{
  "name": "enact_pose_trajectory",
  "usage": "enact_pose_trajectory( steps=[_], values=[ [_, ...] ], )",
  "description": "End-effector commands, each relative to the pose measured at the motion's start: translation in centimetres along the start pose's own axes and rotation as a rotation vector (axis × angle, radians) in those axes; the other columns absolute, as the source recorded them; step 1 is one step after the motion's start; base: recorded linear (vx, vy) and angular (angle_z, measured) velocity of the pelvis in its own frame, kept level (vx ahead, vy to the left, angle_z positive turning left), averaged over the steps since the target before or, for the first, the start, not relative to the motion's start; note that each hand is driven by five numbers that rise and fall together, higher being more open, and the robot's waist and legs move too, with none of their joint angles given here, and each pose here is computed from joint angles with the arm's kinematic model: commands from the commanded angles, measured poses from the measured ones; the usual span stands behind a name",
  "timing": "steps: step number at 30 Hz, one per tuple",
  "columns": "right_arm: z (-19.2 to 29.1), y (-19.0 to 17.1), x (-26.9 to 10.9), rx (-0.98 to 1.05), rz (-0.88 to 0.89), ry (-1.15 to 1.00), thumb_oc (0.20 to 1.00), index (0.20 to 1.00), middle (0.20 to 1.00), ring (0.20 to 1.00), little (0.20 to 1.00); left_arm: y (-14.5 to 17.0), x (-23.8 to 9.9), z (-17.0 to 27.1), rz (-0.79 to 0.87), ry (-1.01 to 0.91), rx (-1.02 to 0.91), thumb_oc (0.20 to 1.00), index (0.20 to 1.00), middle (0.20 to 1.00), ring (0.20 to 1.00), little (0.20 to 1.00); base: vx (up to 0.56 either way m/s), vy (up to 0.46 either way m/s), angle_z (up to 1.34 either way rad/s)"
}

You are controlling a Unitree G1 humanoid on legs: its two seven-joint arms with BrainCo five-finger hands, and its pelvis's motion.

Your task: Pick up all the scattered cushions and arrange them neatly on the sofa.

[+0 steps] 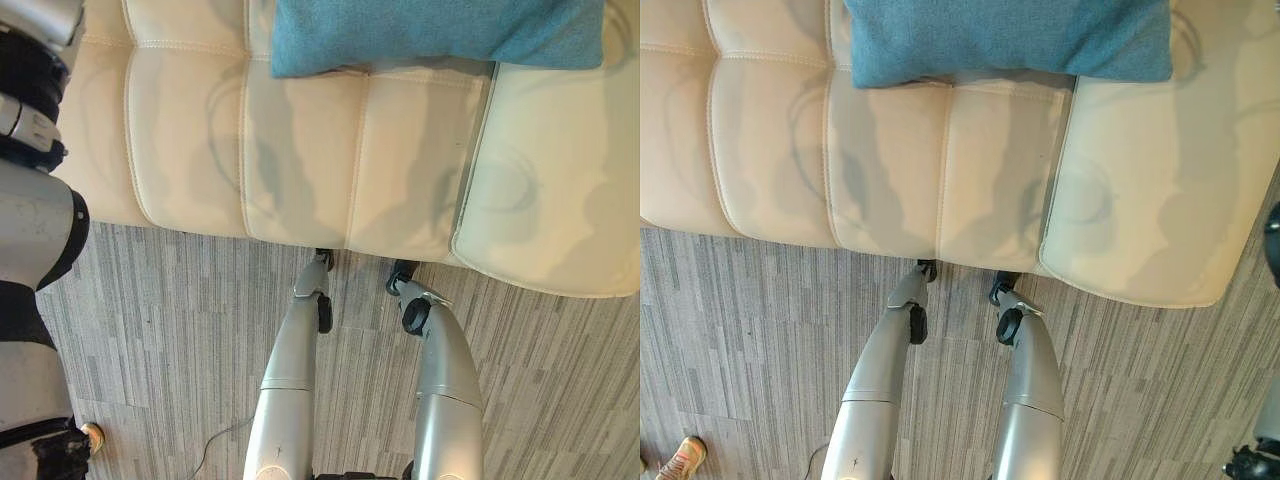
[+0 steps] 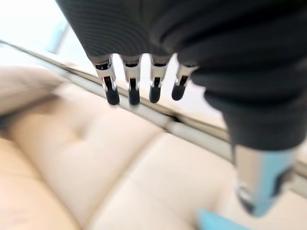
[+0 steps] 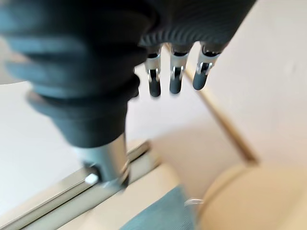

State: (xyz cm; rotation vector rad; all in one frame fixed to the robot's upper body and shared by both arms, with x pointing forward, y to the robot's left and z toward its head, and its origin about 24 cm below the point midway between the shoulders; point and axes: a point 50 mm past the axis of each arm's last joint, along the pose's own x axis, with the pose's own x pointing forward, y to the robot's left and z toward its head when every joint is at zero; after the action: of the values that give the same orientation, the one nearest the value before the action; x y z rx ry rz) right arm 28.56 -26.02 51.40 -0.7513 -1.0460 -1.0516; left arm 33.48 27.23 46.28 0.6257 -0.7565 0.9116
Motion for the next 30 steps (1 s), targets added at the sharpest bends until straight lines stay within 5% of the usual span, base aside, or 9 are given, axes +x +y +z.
enact_pose_trajectory(
  steps=[1, 11, 16, 18, 19, 21, 22, 28, 30],
  values=[
    [-1.1, -3.1, 1.5, -0.135, -0.152, -0.003, 1.0, 1.0, 1.0, 1.0, 1.0, 2.3, 1.0, -0.5, 0.091, 0.042, -0.094, 1.0, 1.0, 1.0, 1.0, 1.0, 0.02, 0.037, -0.01],
    [-5.2, 0.3, -3.0, -0.094, -0.008, 0.124, 1.0, 1.0, 1.0, 1.0, 1.0, 2.4, -1.0, -6.3, 0.102, 0.266, -0.409, 1.0, 1.0, 1.0, 1.0, 1.0, -0.01, 0.017, -0.07],
    [-8.2, 4.7, -10.7, 0.045, 0.209, 0.237, 1.0, 1.0, 1.0, 1.0, 1.0, 1.6, -4.5, -10.9, 0.028, 0.311, -0.364, 1.0, 1.0, 1.0, 1.0, 1.0, 0.01, 0.008, -0.16],
    [-9.6, 6.1, -16.5, 0.131, 0.315, 0.309, 1.0, 1.0, 1.0, 1.0, 1.0, 1.3, -8.4, -14.6, -0.03, 0.351, -0.309, 1.0, 1.0, 1.0, 1.0, 1.0, 0.02, 0.007, -0.12],
    [-9.6, 6.1, -16.6, 0.13, 0.317, 0.309, 1.0, 1.0, 1.0, 1.0, 1.0, 1.3, -8.5, -14.6, -0.03, 0.352, -0.308, 1.0, 1.0, 1.0, 1.0, 1.0, 0.06, 0.004, -0.22],
    [-11.7, 6.3, -23.5, 0.135, 0.48, 0.389, 1.0, 1.0, 1.0, 1.0, 1.0, 1.5, -14.2, -19.2, -0.105, 0.453, -0.241, 1.0, 1.0, 1.0, 1.0, 1.0, 0.09, -0.006, -0.27],
    [-11.6, 6.3, -23.6, 0.134, 0.483, 0.39, 1.0, 1.0, 1.0, 1.0, 1.0, 1.6, -14.3, -19.3, -0.106, 0.455, -0.239, 1.0, 1.0, 1.0, 1.0, 1.0, 0.1, -0.013, -0.24],
    [-14.8, 2.5, -41.2, 0.239, 0.794, 0.863, 1.0, 1.0, 1.0, 1.0, 1.0, 2.8, -34.5, -26.1, -0.339, 0.919, -0.201, 1.0, 1.0, 1.0, 1.0, 1.0, 0.1, 0.03, -0.06],
    [-15.2, 1.8, -42.8, 0.22, 0.837, 0.911, 1.0, 1.0, 1.0, 1.0, 1.0, 3.2, -36.4, -26.3, -0.353, 0.97, -0.199, 1.0, 1.0, 1.0, 1.0, 1.0, 0.03, 0.043, -0.07]
  ],
)
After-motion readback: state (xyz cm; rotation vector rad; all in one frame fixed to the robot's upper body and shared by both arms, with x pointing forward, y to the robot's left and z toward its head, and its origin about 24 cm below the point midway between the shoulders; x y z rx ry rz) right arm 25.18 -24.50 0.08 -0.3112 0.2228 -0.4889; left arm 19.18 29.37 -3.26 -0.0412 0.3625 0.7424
